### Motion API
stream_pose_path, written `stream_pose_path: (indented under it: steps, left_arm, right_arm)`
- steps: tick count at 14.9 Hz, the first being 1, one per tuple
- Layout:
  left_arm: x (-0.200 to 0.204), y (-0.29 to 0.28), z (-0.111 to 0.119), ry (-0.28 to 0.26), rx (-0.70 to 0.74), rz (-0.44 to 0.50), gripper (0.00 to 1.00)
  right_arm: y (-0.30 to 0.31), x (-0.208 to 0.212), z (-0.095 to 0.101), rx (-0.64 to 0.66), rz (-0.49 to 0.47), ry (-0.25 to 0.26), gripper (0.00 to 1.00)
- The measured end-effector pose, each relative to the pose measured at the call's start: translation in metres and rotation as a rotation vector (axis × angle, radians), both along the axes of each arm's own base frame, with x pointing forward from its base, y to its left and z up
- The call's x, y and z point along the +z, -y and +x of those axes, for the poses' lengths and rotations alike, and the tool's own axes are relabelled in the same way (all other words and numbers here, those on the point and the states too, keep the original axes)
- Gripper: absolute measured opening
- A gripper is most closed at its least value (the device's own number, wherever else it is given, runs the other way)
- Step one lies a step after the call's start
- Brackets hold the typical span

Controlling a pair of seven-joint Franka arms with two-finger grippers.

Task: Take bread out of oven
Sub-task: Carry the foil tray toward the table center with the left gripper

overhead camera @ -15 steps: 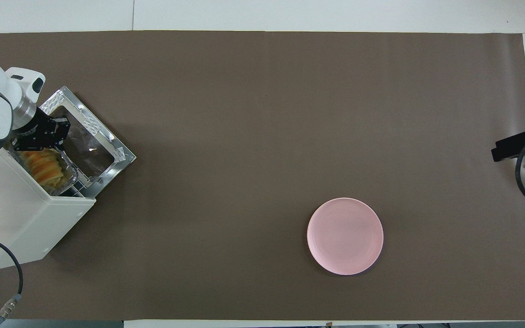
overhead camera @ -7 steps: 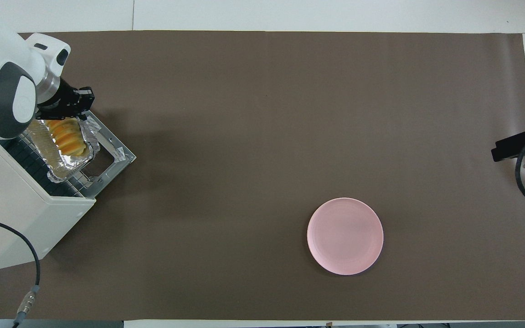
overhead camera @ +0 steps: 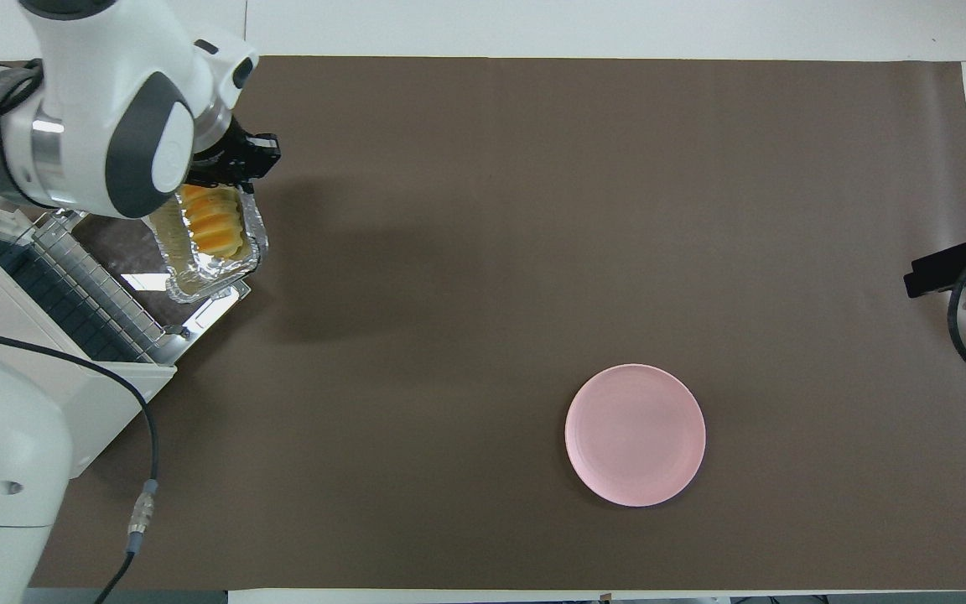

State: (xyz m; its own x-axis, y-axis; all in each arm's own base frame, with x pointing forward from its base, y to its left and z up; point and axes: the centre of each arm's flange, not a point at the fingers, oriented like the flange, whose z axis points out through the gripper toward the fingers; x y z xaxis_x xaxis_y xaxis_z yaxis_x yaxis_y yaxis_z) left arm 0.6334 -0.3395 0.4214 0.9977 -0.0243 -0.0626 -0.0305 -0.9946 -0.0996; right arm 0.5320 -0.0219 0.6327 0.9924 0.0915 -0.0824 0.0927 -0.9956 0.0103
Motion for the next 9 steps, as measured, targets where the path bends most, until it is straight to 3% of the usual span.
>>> stream_pose_path:
  steps: [5, 9]
  left_arm:
    - [-0.04, 0.092, -0.041, -0.001, -0.115, -0.033, 0.02]
    - [-0.058, 0.133, -0.067, 0.003, -0.127, -0.047, 0.02]
  right_arm:
    - [0.0, 0.0, 0.0, 0.0, 0.0, 0.0, 1.0]
    - [0.0, 0.0, 0.0, 0.0, 0.0, 0.0, 1.0]
